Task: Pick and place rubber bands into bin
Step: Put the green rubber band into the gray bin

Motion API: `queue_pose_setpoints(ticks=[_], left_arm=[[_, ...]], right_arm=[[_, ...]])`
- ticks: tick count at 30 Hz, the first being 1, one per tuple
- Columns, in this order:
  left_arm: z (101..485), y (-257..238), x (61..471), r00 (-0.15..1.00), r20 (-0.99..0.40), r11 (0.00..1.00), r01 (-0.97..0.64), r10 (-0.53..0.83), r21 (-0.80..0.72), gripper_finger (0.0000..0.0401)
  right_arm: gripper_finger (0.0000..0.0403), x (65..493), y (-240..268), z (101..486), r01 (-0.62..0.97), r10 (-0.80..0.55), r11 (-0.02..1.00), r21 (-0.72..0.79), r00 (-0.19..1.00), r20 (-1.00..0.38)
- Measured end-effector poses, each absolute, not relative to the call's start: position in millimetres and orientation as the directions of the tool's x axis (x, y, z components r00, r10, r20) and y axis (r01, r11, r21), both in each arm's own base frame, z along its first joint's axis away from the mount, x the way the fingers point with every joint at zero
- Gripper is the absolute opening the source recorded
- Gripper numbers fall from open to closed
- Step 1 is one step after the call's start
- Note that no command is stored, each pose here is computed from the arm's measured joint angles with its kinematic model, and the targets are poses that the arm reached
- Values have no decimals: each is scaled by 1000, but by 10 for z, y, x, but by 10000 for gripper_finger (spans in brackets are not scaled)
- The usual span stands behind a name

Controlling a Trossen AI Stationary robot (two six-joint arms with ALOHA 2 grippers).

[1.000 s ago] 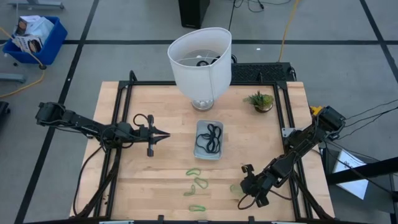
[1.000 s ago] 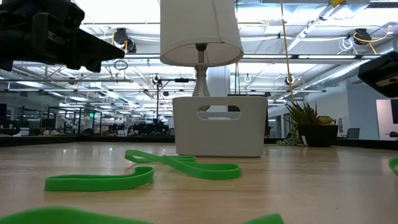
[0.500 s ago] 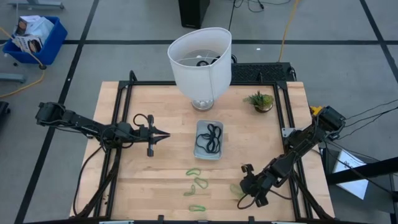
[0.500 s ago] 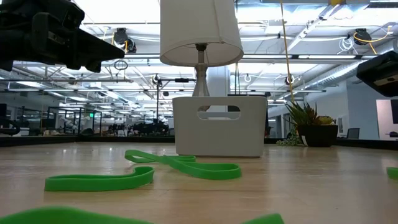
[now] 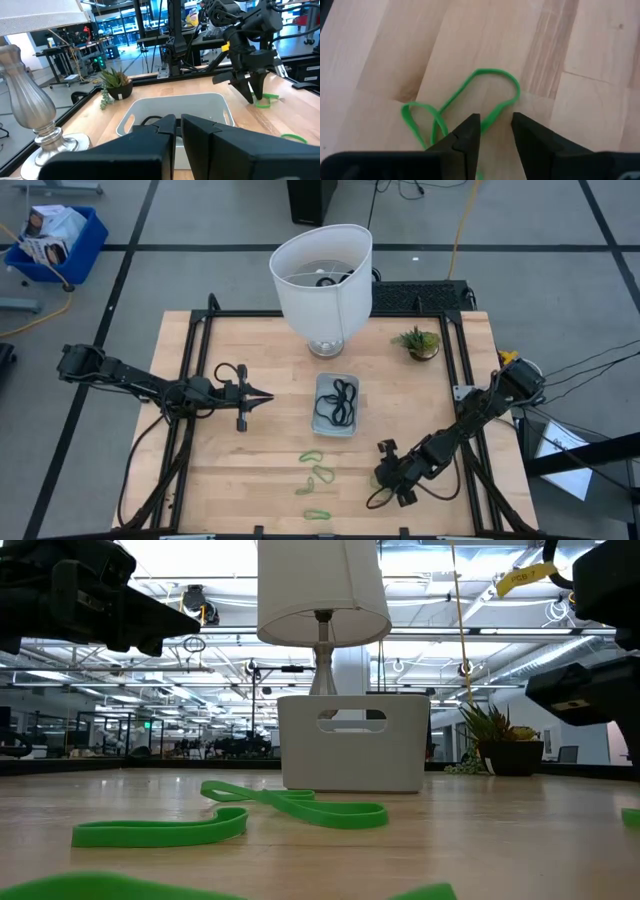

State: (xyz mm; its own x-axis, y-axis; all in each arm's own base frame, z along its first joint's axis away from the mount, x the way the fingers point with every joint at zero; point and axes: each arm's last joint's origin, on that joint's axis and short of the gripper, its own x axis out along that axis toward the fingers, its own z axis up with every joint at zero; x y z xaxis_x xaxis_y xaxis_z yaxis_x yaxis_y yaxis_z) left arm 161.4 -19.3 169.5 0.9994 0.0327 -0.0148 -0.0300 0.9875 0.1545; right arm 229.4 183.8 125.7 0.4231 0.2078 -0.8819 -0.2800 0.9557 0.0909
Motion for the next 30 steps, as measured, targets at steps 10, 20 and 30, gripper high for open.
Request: queue_pose_setpoints(ticks=[10,20,30], left_arm=[[1695,-193,1613,999,-15,988,-30,32,154,37],[1695,-194,1614,999,-15,988,-29,32,155,37],[1694,-194,1614,999,-15,988,-29,31,155,37]], right_arm=[[108,2331,1861,1245,-290,228,952,101,447,-865],[102,2366,1905,1025,-292,198,953,73,426,-883],[10,2394,1861,1015,-264,194,961,84,422,-885]])
